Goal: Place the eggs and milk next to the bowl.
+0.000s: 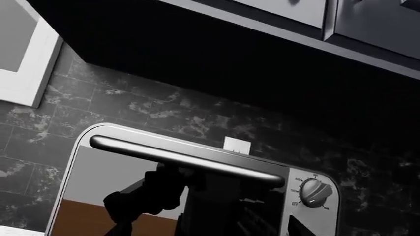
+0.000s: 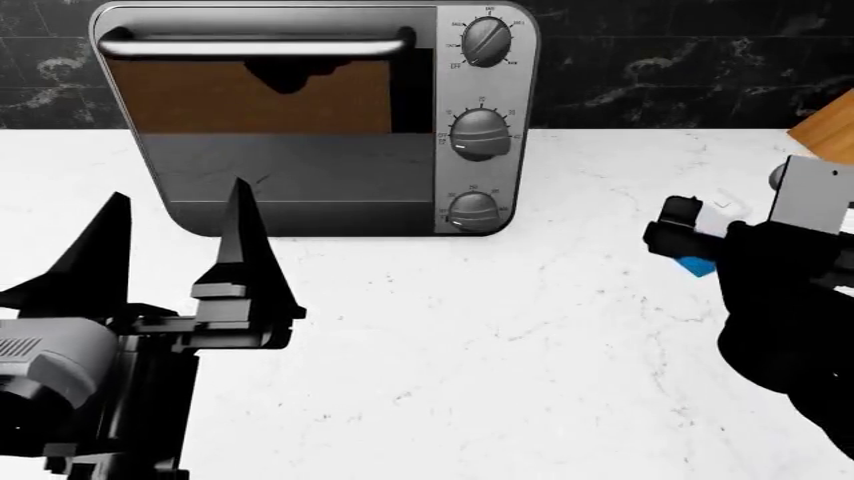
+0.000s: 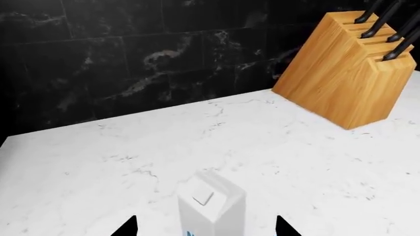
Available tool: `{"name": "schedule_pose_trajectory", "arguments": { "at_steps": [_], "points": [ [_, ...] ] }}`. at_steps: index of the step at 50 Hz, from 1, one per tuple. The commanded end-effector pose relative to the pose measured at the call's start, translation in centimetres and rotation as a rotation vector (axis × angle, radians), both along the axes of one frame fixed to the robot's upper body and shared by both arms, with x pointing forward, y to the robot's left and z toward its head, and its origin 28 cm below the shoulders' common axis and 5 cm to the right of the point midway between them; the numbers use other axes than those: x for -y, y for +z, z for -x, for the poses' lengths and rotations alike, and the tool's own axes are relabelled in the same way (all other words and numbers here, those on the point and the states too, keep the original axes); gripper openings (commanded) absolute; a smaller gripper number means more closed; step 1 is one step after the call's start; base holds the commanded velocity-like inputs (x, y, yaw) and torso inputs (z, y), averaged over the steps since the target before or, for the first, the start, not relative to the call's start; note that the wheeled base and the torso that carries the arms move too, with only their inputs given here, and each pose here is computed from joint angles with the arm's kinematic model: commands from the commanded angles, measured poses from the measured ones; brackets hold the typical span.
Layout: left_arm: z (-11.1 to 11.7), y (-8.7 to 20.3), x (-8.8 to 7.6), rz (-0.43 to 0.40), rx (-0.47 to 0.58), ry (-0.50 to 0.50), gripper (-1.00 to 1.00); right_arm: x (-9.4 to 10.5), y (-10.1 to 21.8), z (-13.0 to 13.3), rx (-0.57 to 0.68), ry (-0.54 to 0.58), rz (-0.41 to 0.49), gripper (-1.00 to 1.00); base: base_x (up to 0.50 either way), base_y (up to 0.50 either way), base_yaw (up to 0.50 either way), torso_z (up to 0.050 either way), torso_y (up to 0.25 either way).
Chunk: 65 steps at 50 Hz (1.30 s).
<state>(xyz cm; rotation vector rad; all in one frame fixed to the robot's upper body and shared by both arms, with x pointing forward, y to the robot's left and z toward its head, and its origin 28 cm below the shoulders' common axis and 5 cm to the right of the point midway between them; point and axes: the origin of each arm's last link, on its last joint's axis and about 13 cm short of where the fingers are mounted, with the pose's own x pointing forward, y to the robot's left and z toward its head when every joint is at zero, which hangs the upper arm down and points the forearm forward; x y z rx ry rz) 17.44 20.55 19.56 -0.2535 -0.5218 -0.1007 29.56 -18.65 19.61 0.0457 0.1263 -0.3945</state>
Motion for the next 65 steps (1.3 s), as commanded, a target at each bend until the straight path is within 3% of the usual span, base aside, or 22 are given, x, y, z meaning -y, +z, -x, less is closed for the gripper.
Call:
{"name": "schedule_pose_trajectory", "arguments": {
  "at_steps": [1,65],
  "points": [
    [-0.2,-0.2,0.0,-0.003,-0.007,0.004,1.00,0.2,-0.7,-1.5,-0.020,-0.008,0.002,1.00,0.00,0.00,0.00,0.000,0.000],
    [-0.7,-0.5,-0.2,-0.009,-0.024,0.018,1.00,1.4,-3.3,-5.6,-0.121,-0.048,-0.012,1.00,0.00,0.00,0.00,0.000,0.000]
  ]
}}
